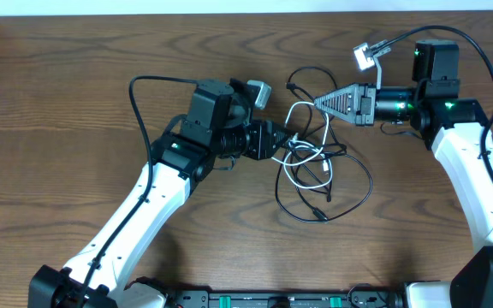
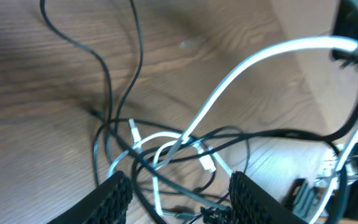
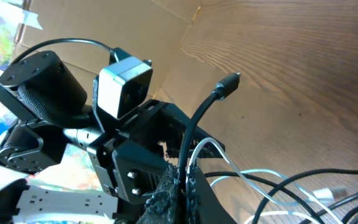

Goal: Untangle cables

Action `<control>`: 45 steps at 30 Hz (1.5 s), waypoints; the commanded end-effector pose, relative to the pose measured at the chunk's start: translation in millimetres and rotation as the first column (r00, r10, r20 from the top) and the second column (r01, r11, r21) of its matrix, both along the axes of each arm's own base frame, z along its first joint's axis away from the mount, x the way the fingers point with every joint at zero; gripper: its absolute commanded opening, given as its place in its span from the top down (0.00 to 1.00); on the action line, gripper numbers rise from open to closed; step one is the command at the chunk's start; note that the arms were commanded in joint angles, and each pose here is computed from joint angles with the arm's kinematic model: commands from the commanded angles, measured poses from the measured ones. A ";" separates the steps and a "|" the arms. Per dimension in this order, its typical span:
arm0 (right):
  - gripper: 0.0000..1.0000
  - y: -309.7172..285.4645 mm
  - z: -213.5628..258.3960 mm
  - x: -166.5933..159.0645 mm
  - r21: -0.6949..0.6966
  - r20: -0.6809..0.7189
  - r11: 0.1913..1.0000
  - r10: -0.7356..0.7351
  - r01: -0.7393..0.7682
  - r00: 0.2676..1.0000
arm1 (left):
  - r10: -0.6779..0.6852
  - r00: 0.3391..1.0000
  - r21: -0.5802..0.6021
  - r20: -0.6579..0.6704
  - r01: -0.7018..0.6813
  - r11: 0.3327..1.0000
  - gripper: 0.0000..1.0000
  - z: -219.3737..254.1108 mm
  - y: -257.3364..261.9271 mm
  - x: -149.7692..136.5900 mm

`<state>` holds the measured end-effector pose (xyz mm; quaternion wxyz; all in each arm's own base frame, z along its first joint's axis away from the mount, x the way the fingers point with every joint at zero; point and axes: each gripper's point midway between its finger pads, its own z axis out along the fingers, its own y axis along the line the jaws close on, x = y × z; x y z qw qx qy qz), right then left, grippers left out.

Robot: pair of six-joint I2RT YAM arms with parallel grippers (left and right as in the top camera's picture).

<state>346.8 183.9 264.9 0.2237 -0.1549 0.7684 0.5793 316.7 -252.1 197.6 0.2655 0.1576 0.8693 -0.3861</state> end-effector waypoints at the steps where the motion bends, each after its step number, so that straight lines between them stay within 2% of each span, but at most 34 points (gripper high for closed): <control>1: 0.99 -1.0 -0.2 2.8 -0.012 0.012 1.000 -0.010 0.010 1.000 | 0.050 0.996 0.093 0.077 -0.057 0.994 0.49 -5.2 15.3 16.7; 3: 0.99 -1.2 -0.7 3.2 -0.015 0.012 1.000 -0.012 0.013 1.000 | 0.141 0.988 0.094 0.061 -0.147 0.985 0.48 -5.5 29.9 28.8; 5: 0.99 -1.1 -0.6 3.1 -0.014 0.012 1.000 -0.012 0.012 1.000 | 0.193 0.980 0.082 0.044 -0.196 0.977 0.44 -5.0 42.8 37.0; 7: 0.99 -1.3 -0.7 3.2 -0.015 0.012 1.000 -0.013 0.013 1.000 | 0.181 0.983 0.062 0.042 -0.184 0.981 0.38 -2.7 52.6 40.2; 9: 0.99 -1.4 -0.6 3.3 -0.014 0.012 1.000 -0.013 0.013 1.000 | -0.012 0.993 0.013 0.119 0.010 1.000 0.37 8.4 42.2 26.9; 11: 0.99 -1.4 -0.6 3.3 -0.014 0.012 1.000 -0.013 0.013 1.000 | -0.222 0.950 -0.042 0.222 0.236 0.971 0.37 22.9 26.5 3.8; 13: 0.99 -1.4 -0.6 3.3 -0.014 0.012 1.000 -0.013 0.013 1.000 | -0.346 0.889 -0.058 0.301 0.379 0.924 0.28 30.1 17.5 -14.9; 15: 0.99 -1.4 -0.7 3.3 -0.015 0.012 1.000 -0.013 0.013 1.000 | -0.397 0.861 -0.041 0.319 0.431 0.901 0.21 27.2 14.2 -25.1; 16: 0.99 -1.4 -0.6 3.3 -0.014 0.012 1.000 -0.013 0.013 1.000 | -0.442 0.837 -0.014 0.321 0.471 0.882 0.13 21.3 11.4 -35.3; 20: 0.99 -1.4 -0.6 3.3 -0.014 0.012 1.000 -0.013 0.013 1.000 | -0.563 0.753 0.058 0.340 0.581 0.812 0.11 8.2 4.5 -62.6; 23: 0.99 -1.4 -0.6 3.4 -0.014 0.013 1.000 -0.013 0.013 1.000 | -0.612 0.698 0.107 0.372 0.622 0.775 0.11 4.1 0.9 -70.8; 24: 0.99 -1.4 -0.6 3.4 -0.014 0.013 1.000 -0.013 0.013 1.000 | -0.630 0.674 0.161 0.387 0.623 0.766 0.11 -0.2 -1.5 -69.4; 27: 0.99 -1.4 -0.5 3.3 -0.014 0.013 1.000 -0.013 0.013 1.000 | -0.637 0.666 0.320 0.388 0.551 0.771 0.11 -14.5 -2.7 -52.3; 29: 0.99 -0.7 -0.5 3.0 -0.014 0.013 1.000 -0.011 0.011 1.000 | -0.630 0.669 0.452 0.393 0.457 0.767 0.10 -22.9 0.4 -33.4; 32: 0.99 -0.7 -0.5 2.9 -0.014 0.013 1.000 -0.011 0.011 1.000 | -0.612 0.669 0.584 0.421 0.316 0.748 0.10 -24.6 4.1 -9.1; 34: 0.99 -0.7 -0.6 2.9 -0.014 0.012 1.000 -0.011 0.011 1.000 | -0.594 0.673 0.627 0.441 0.242 0.740 0.10 -22.2 8.5 3.6; 40: 0.99 -0.7 -0.6 2.8 -0.014 0.012 1.000 -0.011 0.011 1.000 | -0.560 0.694 0.667 0.452 0.154 0.729 0.10 -20.6 18.7 17.8; 45: 0.99 -0.7 -0.6 3.0 -0.014 0.013 1.000 -0.011 0.011 1.000 | -0.558 0.680 0.654 0.475 0.151 0.741 0.10 -16.1 14.6 19.6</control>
